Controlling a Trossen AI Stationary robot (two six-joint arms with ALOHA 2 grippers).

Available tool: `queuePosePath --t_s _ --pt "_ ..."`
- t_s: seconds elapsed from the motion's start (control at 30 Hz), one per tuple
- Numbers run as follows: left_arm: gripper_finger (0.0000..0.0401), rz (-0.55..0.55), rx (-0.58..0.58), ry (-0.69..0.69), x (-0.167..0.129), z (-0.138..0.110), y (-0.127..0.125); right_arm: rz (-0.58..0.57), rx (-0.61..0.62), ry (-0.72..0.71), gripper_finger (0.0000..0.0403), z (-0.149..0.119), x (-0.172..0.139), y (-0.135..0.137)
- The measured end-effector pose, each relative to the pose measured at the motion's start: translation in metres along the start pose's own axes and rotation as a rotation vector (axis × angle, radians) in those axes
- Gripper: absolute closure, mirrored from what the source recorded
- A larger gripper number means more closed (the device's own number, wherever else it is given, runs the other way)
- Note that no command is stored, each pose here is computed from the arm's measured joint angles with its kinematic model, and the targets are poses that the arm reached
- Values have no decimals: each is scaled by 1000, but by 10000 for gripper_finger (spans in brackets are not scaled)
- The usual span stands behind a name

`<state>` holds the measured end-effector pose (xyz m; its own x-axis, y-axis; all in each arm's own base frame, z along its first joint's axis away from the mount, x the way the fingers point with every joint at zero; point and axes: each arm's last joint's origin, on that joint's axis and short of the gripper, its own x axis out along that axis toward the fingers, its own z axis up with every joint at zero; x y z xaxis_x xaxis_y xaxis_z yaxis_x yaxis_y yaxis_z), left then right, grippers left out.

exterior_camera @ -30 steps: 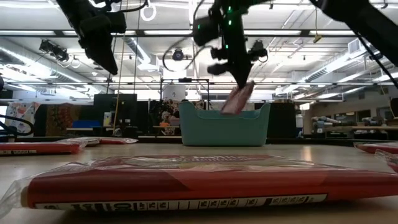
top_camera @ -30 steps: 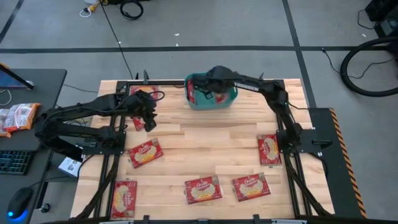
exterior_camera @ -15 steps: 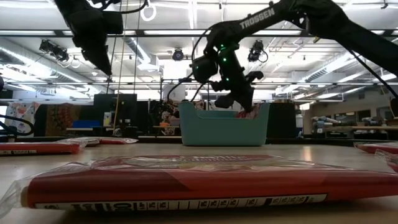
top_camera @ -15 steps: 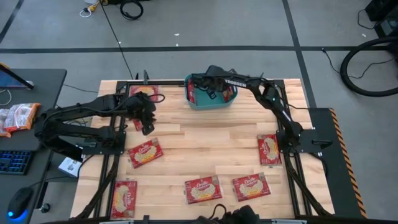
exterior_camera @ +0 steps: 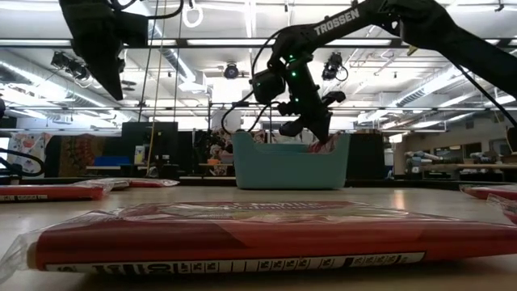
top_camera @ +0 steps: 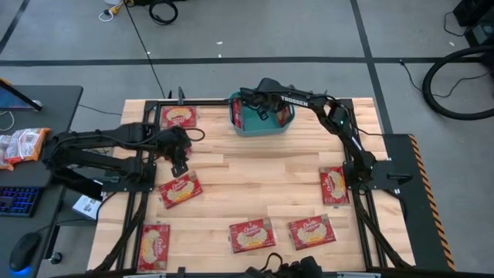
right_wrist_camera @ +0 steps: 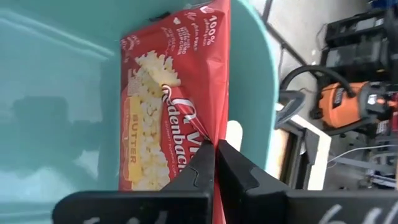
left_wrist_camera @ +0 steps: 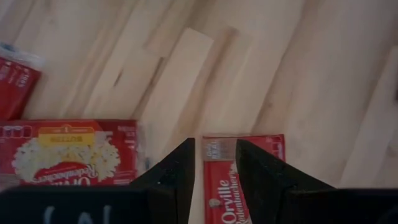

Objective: Sort popcorn bags into baskets
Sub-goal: Put the popcorn bag into the bin

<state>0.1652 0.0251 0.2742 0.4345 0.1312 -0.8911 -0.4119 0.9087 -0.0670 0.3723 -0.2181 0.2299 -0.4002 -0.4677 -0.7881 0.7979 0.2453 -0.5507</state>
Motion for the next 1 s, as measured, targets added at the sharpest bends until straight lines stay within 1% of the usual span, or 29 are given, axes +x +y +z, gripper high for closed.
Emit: queuePosePath --t_s 0.23,0.47,0.63,0.8,1.0 --pt "280 -8 -22 -4 -1 -2 -8 6 32 45 393 -8 6 7" --pt "280 54 18 -71 -2 -1 -15 -18 69 69 393 -13 13 10" --pt "280 54 51 -74 -2 -2 -18 -15 93 83 392 -13 15 9" --pt "280 59 70 -71 -2 -3 -19 6 111 72 392 -15 6 5" --pt "280 68 65 -66 -2 -3 -18 34 135 48 392 -15 -7 -7"
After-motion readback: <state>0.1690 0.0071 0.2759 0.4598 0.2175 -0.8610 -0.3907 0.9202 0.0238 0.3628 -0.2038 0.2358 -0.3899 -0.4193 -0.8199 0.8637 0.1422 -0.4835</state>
